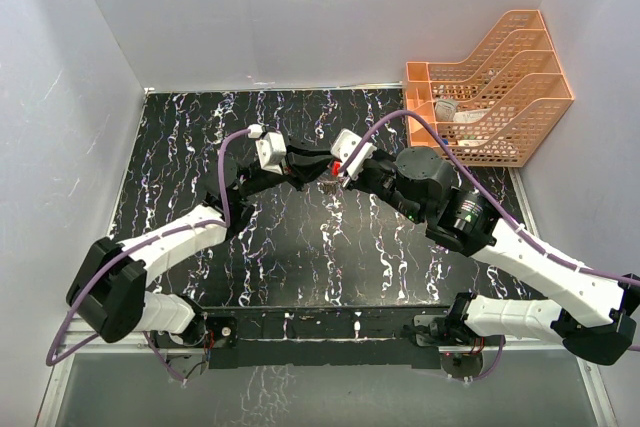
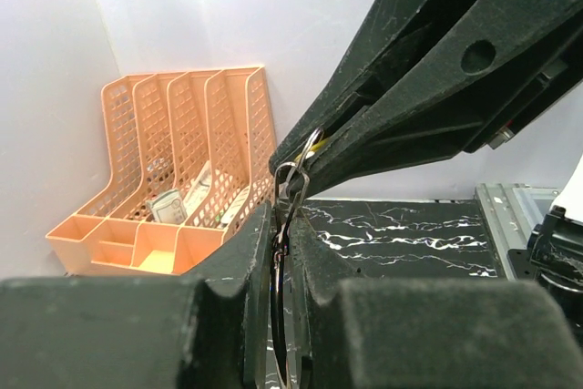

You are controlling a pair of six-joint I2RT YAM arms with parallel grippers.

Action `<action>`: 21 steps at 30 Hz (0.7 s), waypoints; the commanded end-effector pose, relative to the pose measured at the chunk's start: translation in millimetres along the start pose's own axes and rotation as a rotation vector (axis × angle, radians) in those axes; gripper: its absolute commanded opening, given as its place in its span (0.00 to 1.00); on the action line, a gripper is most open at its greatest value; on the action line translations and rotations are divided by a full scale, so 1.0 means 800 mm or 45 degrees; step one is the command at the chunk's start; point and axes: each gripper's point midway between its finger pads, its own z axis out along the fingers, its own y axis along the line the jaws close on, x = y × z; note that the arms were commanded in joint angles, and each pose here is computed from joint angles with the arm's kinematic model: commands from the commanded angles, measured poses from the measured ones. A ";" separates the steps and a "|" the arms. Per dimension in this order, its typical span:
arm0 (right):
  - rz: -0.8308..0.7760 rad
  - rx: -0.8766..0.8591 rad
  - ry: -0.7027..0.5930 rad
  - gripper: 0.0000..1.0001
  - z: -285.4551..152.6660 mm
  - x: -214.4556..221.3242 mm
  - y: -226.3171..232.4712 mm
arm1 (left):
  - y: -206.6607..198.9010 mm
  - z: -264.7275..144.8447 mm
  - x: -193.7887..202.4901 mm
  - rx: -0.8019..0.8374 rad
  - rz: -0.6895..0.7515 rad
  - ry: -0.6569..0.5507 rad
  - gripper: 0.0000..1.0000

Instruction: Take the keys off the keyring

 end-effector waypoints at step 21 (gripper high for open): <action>0.081 0.055 -0.007 0.00 0.014 -0.016 -0.010 | 0.084 -0.019 -0.037 -0.463 0.302 0.039 0.00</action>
